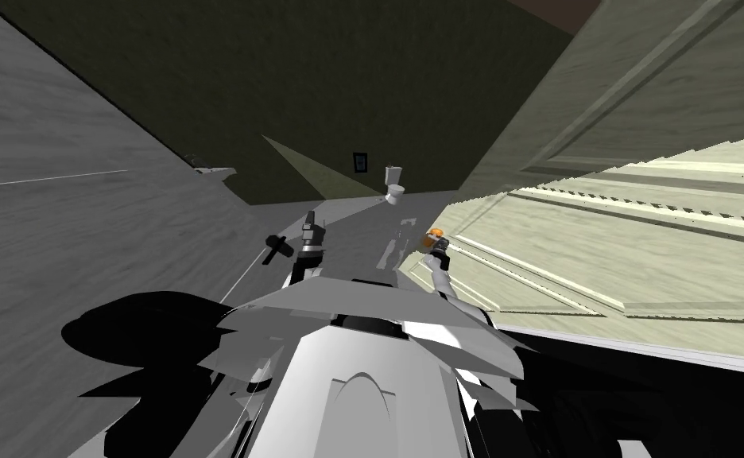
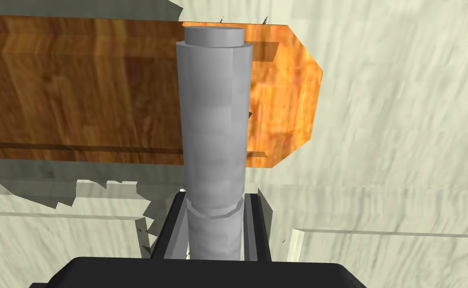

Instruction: Push the door open

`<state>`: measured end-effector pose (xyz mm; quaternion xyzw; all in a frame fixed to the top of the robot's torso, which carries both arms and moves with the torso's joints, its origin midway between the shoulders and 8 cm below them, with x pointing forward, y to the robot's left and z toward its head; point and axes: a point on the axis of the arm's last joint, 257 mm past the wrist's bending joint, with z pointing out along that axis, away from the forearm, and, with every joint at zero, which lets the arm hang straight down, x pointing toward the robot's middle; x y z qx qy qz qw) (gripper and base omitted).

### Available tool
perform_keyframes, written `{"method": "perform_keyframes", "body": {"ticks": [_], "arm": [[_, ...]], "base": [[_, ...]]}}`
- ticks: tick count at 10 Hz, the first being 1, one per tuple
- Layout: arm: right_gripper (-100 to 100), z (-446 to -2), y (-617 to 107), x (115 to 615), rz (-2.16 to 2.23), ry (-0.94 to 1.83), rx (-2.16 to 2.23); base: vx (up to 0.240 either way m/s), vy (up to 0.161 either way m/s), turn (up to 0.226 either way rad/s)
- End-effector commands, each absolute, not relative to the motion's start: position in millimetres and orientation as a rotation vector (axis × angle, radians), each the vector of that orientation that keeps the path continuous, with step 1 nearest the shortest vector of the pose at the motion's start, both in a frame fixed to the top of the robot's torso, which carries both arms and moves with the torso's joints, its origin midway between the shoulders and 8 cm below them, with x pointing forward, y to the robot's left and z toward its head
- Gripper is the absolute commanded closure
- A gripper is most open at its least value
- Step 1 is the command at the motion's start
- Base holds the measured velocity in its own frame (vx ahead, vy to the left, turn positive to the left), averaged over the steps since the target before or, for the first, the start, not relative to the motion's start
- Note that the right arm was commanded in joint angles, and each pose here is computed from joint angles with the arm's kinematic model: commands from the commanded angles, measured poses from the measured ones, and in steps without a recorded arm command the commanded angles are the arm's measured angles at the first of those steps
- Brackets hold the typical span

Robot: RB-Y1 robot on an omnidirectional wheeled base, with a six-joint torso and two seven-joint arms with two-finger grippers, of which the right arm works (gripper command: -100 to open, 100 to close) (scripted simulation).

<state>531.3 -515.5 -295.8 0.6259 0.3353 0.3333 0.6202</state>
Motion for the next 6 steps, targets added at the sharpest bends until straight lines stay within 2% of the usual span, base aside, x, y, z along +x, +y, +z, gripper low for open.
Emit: {"method": "perform_keyframes", "body": {"ticks": [1, 3, 6], "arm": [[100, -293, -528, 527, 0.747, 0.747, 1.439], [100, -294, -535, 523, 0.736, 0.735, 1.444], [100, -293, -552, 512, 0.704, 0.703, 1.454]], "base": [[0.202, 0.037, -0.072], [0.114, 0.006, -0.037], [0.203, -0.005, -0.043]]}}
